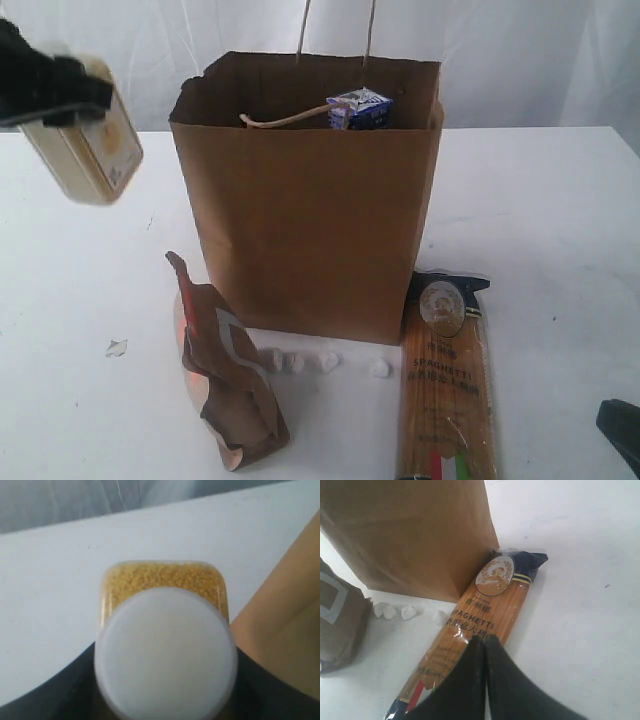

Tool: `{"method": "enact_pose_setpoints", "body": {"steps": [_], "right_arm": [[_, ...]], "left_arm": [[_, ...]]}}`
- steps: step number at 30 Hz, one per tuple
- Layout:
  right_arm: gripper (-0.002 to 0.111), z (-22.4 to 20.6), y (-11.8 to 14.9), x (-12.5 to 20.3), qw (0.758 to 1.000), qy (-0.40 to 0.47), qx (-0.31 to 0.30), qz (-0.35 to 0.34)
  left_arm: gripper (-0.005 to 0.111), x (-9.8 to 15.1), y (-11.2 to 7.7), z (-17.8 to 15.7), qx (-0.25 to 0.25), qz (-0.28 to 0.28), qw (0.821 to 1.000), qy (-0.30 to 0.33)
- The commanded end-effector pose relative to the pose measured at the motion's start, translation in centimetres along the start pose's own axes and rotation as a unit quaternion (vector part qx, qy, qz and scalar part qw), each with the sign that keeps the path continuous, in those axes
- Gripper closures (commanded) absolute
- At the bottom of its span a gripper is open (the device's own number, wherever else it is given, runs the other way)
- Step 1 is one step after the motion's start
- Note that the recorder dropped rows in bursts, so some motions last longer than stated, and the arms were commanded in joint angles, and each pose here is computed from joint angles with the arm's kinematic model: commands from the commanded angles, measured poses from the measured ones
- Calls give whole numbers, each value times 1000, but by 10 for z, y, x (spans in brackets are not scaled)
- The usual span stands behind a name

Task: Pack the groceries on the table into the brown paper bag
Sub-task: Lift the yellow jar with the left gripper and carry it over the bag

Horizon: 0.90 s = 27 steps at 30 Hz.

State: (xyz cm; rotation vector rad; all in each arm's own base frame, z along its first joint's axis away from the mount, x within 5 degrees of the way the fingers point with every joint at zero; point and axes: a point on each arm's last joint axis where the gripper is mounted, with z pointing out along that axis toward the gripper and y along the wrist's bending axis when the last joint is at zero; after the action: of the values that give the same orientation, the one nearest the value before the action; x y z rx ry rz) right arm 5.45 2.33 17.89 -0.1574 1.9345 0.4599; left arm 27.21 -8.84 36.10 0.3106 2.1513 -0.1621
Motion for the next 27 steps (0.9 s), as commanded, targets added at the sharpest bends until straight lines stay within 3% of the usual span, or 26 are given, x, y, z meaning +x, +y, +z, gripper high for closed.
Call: {"method": "enact_pose_setpoints", "body": {"steps": [1, 3, 7, 9, 11, 13, 20, 27], "right_arm": [[108, 0, 0, 1, 1000, -3, -1, -1], [108, 0, 0, 1, 1000, -3, -1, -1], [108, 0, 0, 1, 1000, -3, -1, -1], [108, 0, 0, 1, 1000, -3, -1, -1], [108, 0, 0, 1, 1000, -3, -1, -1], [108, 0, 0, 1, 1000, -3, -1, -1], [108, 0, 0, 1, 1000, -3, -1, -1], [108, 0, 0, 1, 1000, -3, -1, -1]], "left_arm": [[107, -60, 1, -73, 5, -2, 992, -130], [107, -75, -4, -94, 39, -22, 988, -150], [107, -91, -21, -120, 129, 16, 975, -181], [107, -94, -28, -127, 173, 29, 966, -190], [107, -94, -42, -130, 245, 76, 947, -191], [107, -95, -47, -122, 276, 80, 939, -188], [107, -95, -86, -96, 320, 154, 914, -195], [107, -93, -100, -65, 325, 171, 915, -165]]}}
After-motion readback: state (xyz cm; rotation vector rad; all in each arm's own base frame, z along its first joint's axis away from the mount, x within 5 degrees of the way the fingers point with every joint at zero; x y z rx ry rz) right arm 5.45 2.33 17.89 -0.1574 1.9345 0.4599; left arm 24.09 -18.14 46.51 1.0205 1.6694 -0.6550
